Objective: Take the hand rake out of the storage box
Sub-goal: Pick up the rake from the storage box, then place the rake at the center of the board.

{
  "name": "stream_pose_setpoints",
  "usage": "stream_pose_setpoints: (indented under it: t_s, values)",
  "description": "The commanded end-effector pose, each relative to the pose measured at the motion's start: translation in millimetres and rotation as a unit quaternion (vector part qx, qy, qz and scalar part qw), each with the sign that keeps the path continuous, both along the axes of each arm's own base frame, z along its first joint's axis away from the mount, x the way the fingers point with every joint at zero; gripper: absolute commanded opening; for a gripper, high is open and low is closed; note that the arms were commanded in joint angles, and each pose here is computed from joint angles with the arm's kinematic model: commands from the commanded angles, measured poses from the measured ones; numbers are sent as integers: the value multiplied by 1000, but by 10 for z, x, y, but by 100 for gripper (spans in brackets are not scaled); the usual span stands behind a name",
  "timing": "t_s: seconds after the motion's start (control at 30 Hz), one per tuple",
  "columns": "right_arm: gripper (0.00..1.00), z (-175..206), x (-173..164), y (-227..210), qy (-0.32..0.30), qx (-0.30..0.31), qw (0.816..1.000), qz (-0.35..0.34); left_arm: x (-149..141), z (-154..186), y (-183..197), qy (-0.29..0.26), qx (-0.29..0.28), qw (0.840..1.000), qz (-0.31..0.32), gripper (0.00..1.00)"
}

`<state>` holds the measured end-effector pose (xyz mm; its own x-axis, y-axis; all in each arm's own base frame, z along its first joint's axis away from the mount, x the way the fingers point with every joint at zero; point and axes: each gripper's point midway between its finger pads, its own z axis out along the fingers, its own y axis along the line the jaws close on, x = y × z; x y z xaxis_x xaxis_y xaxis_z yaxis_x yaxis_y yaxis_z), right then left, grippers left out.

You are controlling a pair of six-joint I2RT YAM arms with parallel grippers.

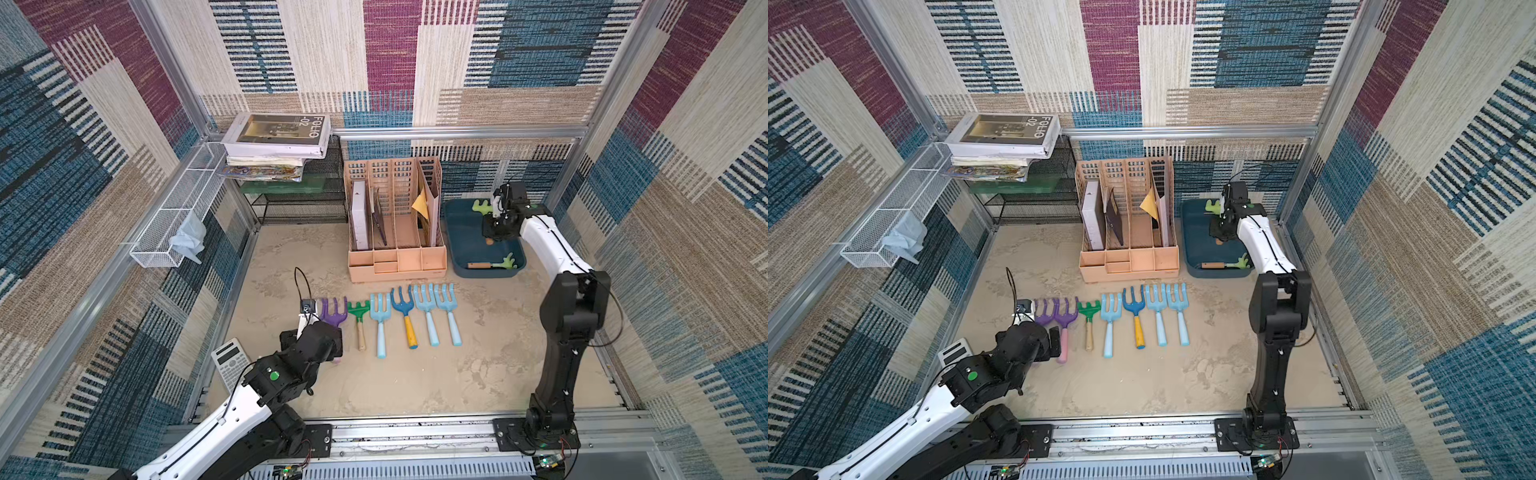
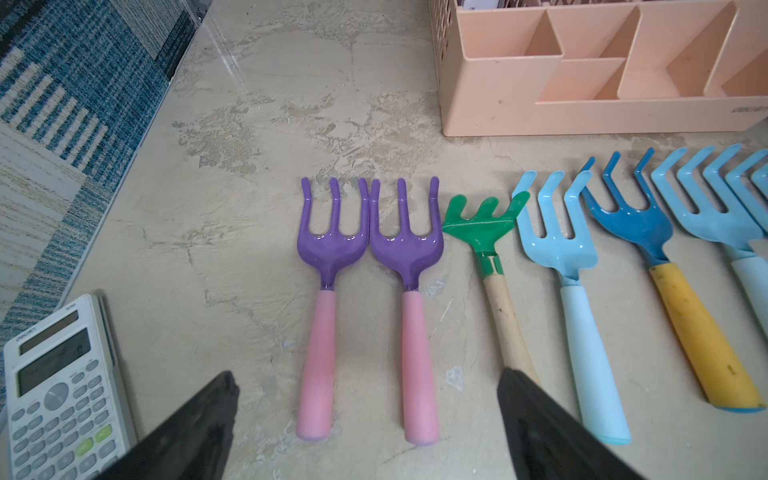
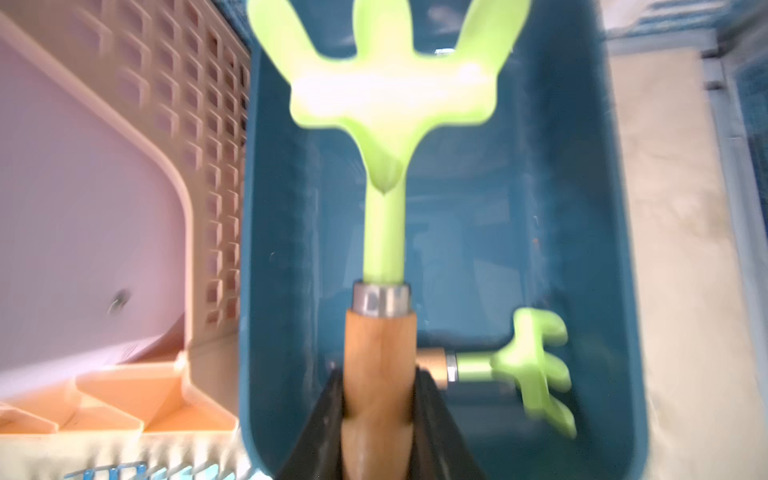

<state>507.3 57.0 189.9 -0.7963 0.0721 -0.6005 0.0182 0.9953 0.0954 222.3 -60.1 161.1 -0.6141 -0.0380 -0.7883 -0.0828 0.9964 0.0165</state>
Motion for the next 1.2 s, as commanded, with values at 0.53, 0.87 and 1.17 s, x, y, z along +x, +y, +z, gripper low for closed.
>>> stream_pose_setpoints:
  t_s: [0.53,0.87,1.17]
  values:
    - [8,-1058,-2418,427,67,38,996,34,-43,16,-116,-7,-38,999,-32,99]
    - [12,-1381,-2124,432,118,-14,991,58,-53,22,-98,-9,-40,999,-29,99]
    - [18,-1483,-2095,277,122,-11,992,34,-46,10,-88,-8,-35,999,-27,99]
